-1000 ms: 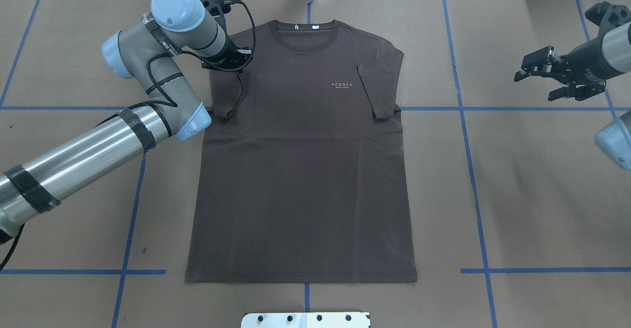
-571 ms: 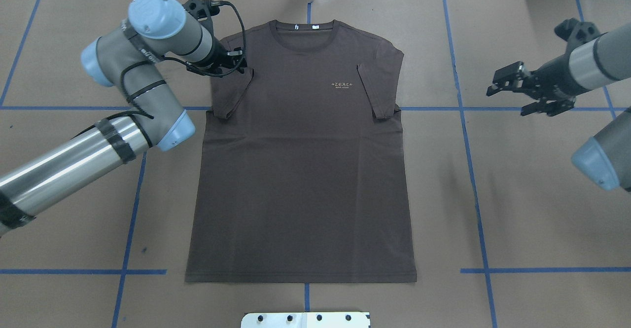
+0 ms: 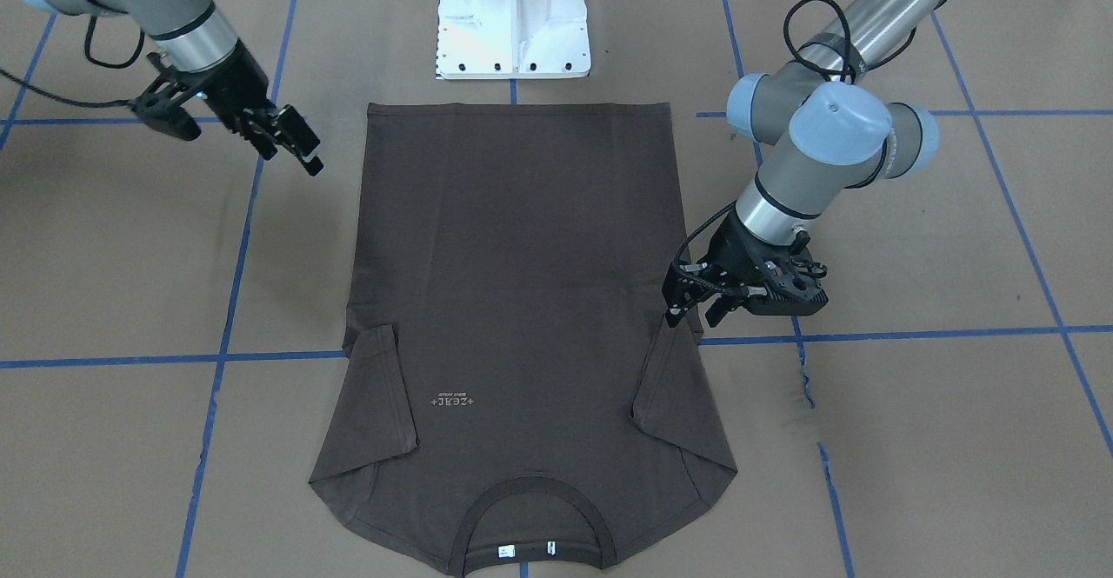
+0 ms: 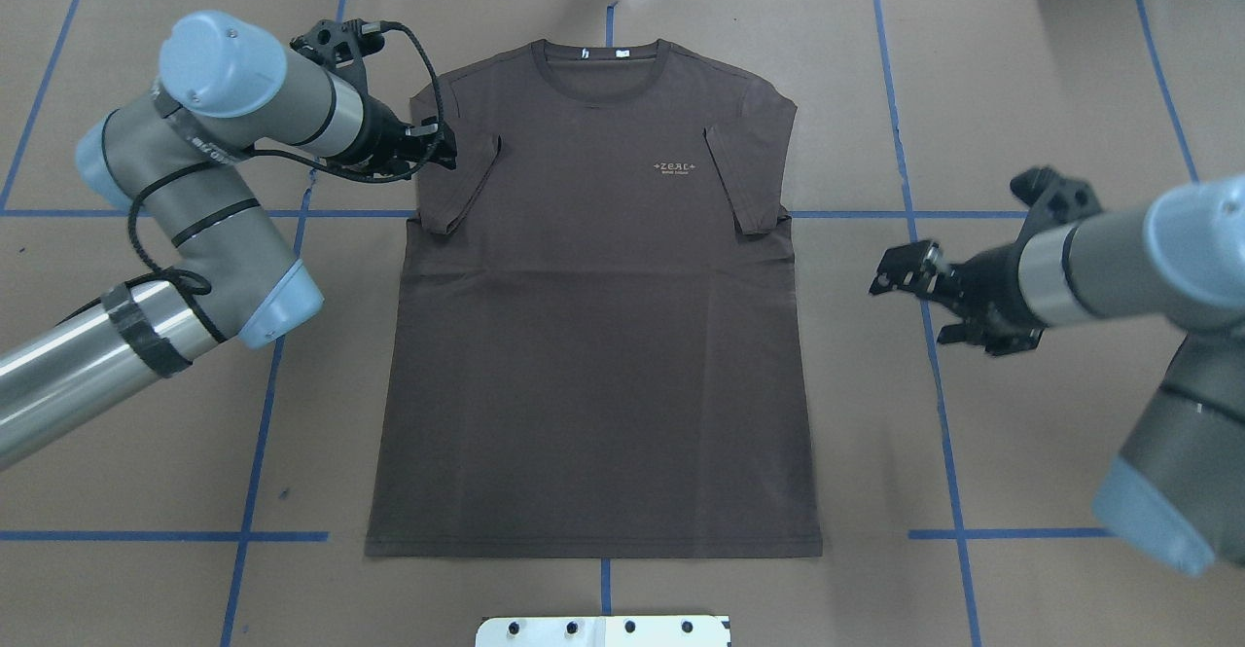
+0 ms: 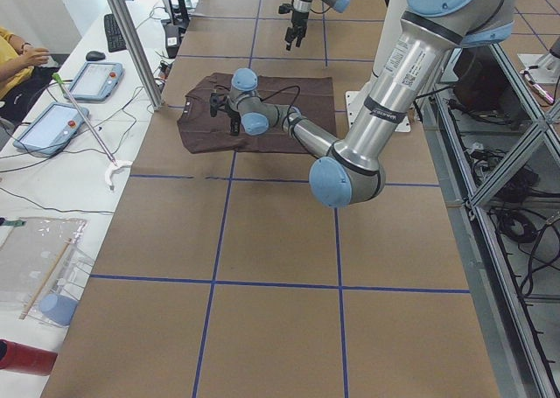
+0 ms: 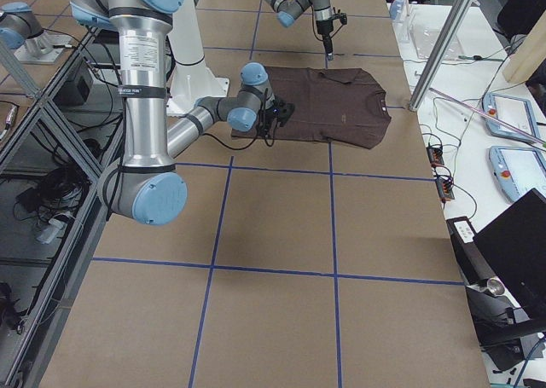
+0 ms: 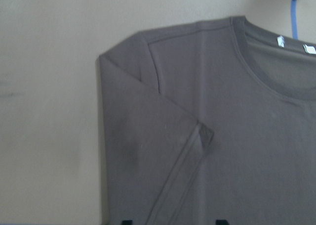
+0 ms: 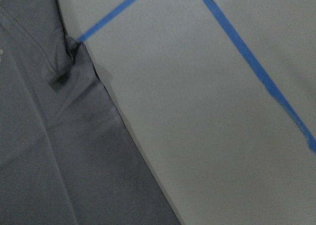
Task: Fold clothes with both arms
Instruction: 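Move both grippers to the hem corners nearest the robot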
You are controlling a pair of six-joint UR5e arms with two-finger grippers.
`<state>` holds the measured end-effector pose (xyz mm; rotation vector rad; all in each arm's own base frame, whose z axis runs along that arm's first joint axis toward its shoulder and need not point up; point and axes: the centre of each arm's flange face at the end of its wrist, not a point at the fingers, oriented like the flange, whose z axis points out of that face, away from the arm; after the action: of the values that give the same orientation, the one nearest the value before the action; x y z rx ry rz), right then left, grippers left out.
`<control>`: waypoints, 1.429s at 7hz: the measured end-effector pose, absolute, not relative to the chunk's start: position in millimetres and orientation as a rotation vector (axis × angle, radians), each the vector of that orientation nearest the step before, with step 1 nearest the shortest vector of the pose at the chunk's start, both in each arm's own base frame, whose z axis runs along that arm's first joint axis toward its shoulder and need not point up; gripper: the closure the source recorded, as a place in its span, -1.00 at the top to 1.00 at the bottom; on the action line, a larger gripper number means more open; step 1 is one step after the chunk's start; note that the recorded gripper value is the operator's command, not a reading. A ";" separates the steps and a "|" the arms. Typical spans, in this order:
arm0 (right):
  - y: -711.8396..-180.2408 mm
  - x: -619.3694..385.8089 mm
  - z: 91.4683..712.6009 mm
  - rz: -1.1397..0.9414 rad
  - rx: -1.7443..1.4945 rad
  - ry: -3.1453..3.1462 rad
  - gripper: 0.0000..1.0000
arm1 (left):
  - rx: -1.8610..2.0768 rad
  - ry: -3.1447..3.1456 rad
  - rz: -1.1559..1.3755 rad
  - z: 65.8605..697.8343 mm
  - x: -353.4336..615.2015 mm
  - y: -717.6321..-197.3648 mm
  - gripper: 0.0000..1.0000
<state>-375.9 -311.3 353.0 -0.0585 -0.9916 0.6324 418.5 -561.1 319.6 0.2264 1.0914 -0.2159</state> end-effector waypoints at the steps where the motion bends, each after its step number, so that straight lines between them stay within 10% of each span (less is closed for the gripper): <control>1: -265.7 -413.5 347.4 0.672 -0.032 -0.925 0.77 | 0.224 1.094 -0.213 321.6 415.6 -557.2 0.28; 4: -175.2 -475.0 342.3 0.730 -0.045 -0.800 0.73 | 0.220 1.095 -0.211 323.8 413.4 -554.1 0.29; 10: -171.5 -510.8 338.4 0.779 -0.031 -0.728 0.47 | 0.213 1.093 -0.211 330.5 408.5 -548.5 0.30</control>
<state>-510.8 -171.5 338.4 -0.0306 -0.7282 0.7792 408.5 -548.5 330.5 0.2126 1.0934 -0.2113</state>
